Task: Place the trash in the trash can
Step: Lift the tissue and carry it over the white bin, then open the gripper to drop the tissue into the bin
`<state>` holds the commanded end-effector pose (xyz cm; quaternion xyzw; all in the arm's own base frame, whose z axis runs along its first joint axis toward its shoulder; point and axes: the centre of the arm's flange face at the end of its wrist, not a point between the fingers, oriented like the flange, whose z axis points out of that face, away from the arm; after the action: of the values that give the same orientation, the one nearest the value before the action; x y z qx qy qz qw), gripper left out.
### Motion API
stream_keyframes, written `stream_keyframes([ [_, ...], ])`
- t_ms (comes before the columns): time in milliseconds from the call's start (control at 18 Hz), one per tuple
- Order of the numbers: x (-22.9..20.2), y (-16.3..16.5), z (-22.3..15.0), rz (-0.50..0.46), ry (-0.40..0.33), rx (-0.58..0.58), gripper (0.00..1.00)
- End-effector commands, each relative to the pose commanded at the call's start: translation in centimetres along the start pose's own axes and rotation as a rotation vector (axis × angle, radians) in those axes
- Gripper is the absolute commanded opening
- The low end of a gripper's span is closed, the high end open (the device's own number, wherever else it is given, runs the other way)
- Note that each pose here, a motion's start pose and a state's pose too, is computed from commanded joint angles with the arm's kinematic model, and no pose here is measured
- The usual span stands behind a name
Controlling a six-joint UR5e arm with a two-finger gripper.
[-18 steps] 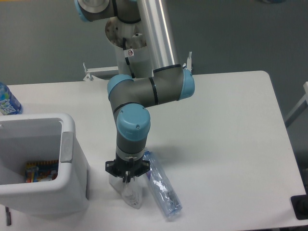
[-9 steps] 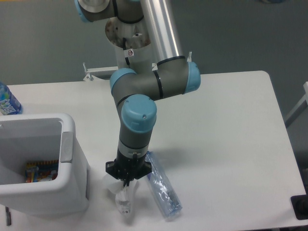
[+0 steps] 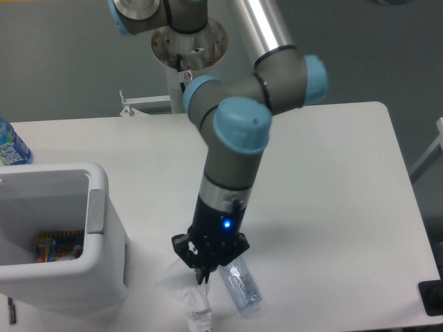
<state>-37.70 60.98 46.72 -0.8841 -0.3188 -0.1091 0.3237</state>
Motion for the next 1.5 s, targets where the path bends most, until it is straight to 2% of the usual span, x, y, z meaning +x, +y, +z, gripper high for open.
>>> stream_keyframes([
  [222, 4.0, -0.4, -6.2, -0.014, 0.078, 0.076, 0.09],
  [389, 6.5, 0.1, -8.5, -0.05, 0.157, 0.089, 0.09],
  [500, 8.6, 1.1, -8.9, -0.054, 0.182, 0.078, 0.09],
  [833, 15.6, 5.0, -10.0, 0.036, 0.233, 0.047, 0.1],
  [1111, 17.3, 9.5, -6.5, 0.06, 0.249, -0.045, 0.11],
  [1167, 17.0, 10.1, -5.8, 0.07, 0.247, -0.059, 0.14],
  [1278, 16.4, 10.8, -4.5, 0.089, 0.244, -0.082, 0.35],
  [1333, 16.5, 10.9, -4.4, 0.096, 0.246, -0.084, 0.58],
  [1389, 16.4, 10.9, -4.2, 0.104, 0.24, -0.085, 0.92],
  [1444, 16.3, 11.0, -4.2, 0.107, 0.224, -0.082, 1.0],
  [1500, 16.3, 11.0, -4.4, 0.107, 0.208, -0.081, 1.0],
])
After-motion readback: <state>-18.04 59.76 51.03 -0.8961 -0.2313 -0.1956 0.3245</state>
